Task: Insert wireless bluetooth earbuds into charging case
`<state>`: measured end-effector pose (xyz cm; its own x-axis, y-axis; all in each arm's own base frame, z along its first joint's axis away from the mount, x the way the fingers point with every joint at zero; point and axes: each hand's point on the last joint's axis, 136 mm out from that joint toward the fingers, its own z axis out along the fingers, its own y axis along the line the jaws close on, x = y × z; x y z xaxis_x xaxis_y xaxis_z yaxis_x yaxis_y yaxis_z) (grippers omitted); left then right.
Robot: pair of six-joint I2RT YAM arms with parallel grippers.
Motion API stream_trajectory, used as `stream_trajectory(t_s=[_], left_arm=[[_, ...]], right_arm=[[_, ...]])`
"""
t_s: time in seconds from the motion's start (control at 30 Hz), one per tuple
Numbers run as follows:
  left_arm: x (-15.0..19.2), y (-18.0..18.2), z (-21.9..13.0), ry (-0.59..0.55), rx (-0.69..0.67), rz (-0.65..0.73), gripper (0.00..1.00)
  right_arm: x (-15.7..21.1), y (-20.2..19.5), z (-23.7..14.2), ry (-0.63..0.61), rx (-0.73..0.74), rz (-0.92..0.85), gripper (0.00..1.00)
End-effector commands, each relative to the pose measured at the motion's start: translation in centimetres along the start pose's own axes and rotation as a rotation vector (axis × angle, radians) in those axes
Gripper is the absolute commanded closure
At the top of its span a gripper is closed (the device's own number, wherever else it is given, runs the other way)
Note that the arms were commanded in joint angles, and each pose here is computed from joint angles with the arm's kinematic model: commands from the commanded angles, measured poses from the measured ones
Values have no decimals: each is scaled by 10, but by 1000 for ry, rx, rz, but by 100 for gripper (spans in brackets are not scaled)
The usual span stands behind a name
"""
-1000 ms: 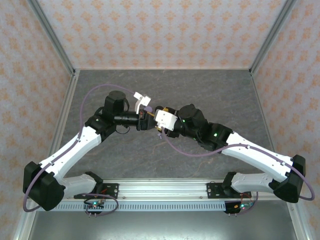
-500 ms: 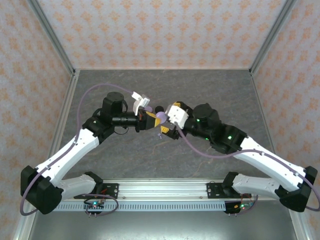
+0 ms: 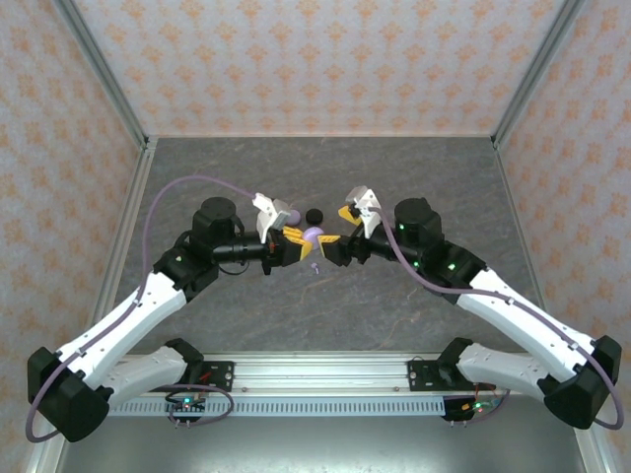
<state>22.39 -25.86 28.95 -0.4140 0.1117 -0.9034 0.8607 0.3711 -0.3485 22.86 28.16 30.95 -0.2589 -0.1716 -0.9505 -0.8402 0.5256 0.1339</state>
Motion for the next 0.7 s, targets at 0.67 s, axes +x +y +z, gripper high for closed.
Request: stream_trajectory(t_s=[0.67], left_arm=[[-4,-7,-1,-34,6,141,99]], right_arm=[[-19,-20,10,-6,26,122,18]])
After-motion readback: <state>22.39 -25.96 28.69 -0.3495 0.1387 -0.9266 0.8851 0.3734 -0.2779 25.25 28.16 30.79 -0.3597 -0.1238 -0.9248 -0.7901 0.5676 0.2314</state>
